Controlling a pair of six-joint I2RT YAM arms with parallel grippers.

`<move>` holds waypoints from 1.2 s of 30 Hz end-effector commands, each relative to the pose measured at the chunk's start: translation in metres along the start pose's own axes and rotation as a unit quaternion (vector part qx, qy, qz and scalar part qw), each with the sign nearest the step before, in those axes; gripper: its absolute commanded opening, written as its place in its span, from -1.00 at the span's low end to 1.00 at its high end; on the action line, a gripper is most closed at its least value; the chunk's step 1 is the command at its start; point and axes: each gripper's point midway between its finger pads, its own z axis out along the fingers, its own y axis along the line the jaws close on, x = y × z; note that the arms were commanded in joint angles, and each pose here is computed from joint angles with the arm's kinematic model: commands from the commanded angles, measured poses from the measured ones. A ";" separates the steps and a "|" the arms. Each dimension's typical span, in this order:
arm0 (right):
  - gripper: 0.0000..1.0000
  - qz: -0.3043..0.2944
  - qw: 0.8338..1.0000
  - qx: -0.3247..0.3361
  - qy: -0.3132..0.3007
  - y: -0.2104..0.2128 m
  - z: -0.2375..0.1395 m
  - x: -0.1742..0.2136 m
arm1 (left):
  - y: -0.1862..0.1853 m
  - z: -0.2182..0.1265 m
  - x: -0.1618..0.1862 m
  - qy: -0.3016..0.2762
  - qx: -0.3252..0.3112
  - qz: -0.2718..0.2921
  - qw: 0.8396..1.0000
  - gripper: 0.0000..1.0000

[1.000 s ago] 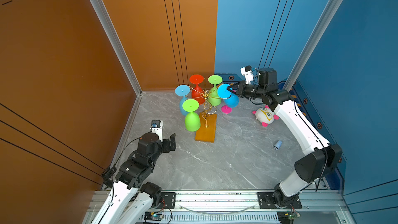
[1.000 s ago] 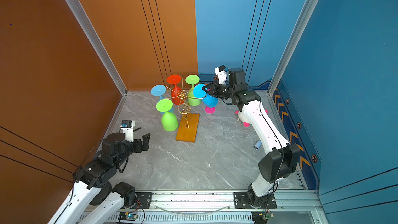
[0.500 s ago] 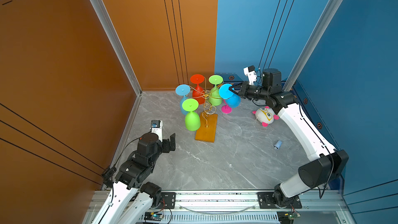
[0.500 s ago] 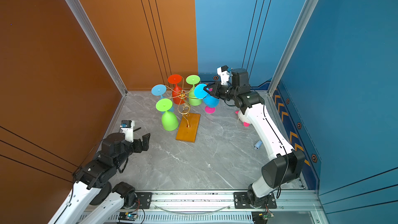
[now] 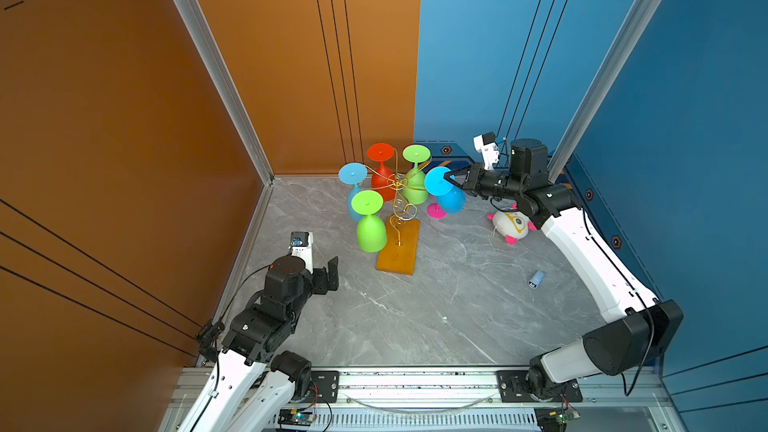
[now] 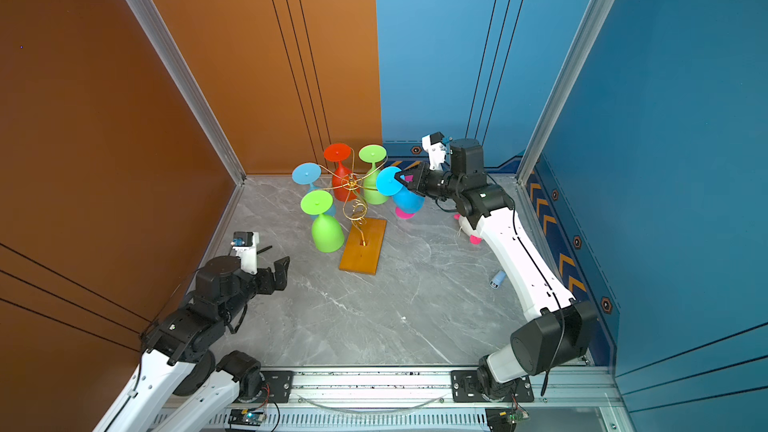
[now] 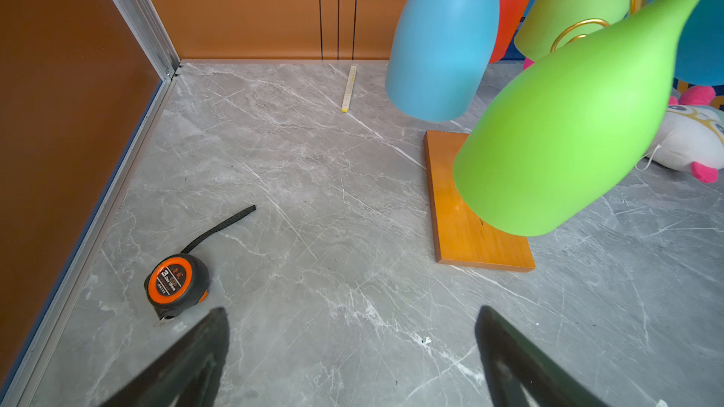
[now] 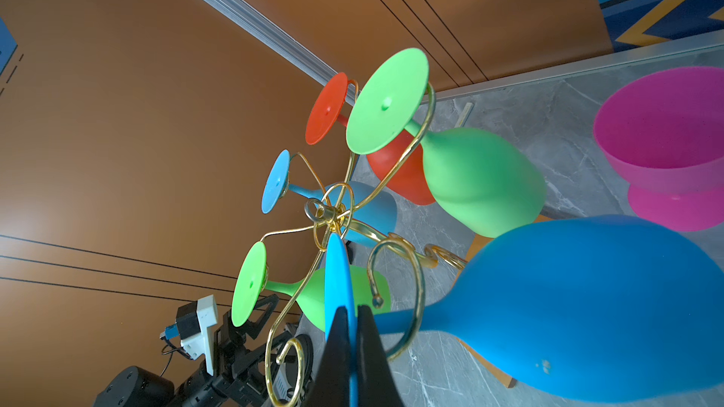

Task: Take the wine glass off the wine glass rack
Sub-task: 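Lift the cyan glass off its rack hook with the right gripper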

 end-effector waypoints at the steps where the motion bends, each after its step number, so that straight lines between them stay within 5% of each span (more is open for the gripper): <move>1: -0.94 -0.012 0.999 -0.032 -0.011 0.022 -0.007 -0.002 | 0.000 0.003 0.002 0.001 0.005 -0.010 1.000 0.96; 36: -0.95 -0.005 0.997 -0.072 -0.001 0.028 0.040 -0.006 | 0.000 0.002 0.003 0.001 0.006 -0.012 1.000 0.96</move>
